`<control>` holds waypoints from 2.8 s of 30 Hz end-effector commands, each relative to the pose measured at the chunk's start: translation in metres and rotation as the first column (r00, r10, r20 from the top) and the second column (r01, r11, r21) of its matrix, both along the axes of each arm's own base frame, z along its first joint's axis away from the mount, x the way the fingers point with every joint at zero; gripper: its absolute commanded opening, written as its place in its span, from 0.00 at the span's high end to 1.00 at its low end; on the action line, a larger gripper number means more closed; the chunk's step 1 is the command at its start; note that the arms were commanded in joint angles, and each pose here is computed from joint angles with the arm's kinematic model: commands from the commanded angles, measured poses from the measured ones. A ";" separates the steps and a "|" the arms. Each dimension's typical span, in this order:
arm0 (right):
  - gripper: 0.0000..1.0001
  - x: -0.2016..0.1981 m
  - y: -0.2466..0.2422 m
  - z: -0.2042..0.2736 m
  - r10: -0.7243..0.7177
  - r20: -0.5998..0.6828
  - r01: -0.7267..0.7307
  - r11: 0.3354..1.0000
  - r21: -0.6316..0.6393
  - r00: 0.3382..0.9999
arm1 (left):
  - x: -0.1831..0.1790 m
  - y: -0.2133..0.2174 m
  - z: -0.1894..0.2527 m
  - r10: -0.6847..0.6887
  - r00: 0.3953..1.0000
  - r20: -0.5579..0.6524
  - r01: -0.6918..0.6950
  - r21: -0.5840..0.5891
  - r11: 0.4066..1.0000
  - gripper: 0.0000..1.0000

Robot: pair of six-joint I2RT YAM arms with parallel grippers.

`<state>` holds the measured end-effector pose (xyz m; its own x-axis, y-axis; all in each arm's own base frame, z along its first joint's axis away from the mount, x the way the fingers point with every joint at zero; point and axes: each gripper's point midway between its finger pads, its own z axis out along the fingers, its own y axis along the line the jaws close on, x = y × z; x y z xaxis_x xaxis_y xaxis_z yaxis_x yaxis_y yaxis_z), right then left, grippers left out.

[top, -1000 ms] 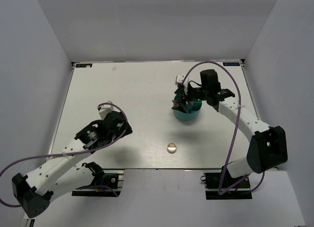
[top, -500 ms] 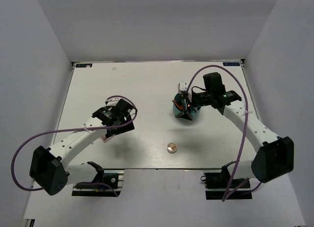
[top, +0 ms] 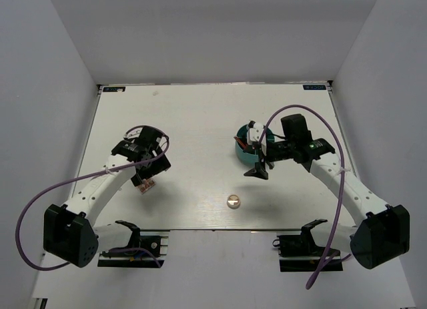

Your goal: Organize the makeup

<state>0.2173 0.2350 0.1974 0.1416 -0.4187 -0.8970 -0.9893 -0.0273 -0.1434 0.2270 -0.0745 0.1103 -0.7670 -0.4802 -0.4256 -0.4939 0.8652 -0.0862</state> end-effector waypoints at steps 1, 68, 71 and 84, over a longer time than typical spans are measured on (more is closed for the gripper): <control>0.11 -0.009 0.001 0.005 0.034 0.020 -0.034 0.999 0.013 0.999 | 0.004 0.002 0.004 0.008 1.000 0.001 -0.008 -0.033 0.999 0.02; 0.11 -0.018 0.034 -0.018 0.051 -0.091 -0.054 0.998 -0.028 0.995 | 0.022 0.126 -0.078 0.360 0.922 -0.141 -0.372 -0.070 0.926 0.57; 0.11 -0.017 0.034 -0.018 0.050 -0.088 -0.053 0.998 -0.031 0.995 | 0.027 0.126 -0.082 0.362 0.921 -0.141 -0.375 -0.077 0.924 0.53; 0.11 -0.018 0.035 -0.017 0.056 -0.091 -0.059 0.998 -0.028 0.994 | 0.023 0.119 -0.101 0.351 0.916 -0.192 -0.374 -0.099 0.922 0.50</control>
<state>0.1933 0.2634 0.1638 0.0505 -0.4705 -0.8810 -0.9965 -0.0821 -0.0132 0.2505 0.0460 0.0133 -0.5895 -0.7759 -0.2246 -0.7869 0.6144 -0.0572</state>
